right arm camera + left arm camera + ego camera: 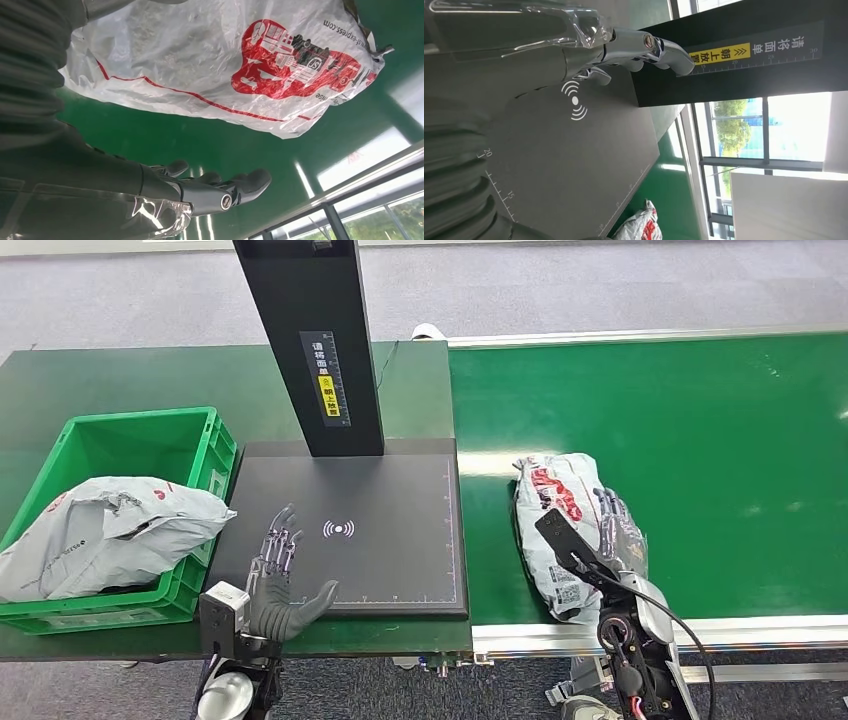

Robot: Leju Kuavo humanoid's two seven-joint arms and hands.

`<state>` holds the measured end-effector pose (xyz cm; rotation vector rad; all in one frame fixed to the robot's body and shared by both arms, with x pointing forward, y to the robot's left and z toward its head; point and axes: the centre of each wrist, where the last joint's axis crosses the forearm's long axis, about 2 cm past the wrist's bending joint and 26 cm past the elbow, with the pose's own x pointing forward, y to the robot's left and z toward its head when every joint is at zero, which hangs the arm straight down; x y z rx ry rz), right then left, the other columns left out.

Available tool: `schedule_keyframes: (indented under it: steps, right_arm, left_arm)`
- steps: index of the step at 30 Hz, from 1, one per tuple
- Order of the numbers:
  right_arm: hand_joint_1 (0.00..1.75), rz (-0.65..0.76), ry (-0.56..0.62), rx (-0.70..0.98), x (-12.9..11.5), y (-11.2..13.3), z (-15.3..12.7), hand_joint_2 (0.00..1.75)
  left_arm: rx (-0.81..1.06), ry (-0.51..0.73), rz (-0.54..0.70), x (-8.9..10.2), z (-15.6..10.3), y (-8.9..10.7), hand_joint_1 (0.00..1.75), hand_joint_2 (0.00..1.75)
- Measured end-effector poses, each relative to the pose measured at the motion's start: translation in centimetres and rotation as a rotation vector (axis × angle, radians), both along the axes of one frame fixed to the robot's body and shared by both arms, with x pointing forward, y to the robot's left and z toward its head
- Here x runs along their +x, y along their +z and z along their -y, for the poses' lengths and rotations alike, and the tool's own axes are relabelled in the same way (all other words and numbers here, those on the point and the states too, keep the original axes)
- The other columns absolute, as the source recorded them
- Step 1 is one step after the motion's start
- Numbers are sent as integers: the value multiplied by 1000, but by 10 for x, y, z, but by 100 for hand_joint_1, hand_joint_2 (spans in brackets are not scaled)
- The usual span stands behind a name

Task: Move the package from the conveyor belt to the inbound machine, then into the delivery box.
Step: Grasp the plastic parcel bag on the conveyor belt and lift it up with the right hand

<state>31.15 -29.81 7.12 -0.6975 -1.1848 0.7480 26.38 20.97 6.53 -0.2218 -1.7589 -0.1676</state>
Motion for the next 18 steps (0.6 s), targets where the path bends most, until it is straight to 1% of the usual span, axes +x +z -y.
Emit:
schedule_keyframes:
  steps: [3,6,9,18]
  right_arm:
    - [0,-18,3,-7,0,-1,0,175]
    - [0,-84,21,-37,-4,-4,-1,175]
    - [0,-165,59,-72,-10,-12,-4,175]
    - [0,-342,162,-131,-20,-36,-15,175]
  left_arm:
    - [1,1,0,0,0,0,0,175]
    - [6,3,-7,-1,0,-1,0,175]
    - [10,5,-14,-2,-1,-1,0,175]
    - [20,-2,-27,-1,2,1,0,175]
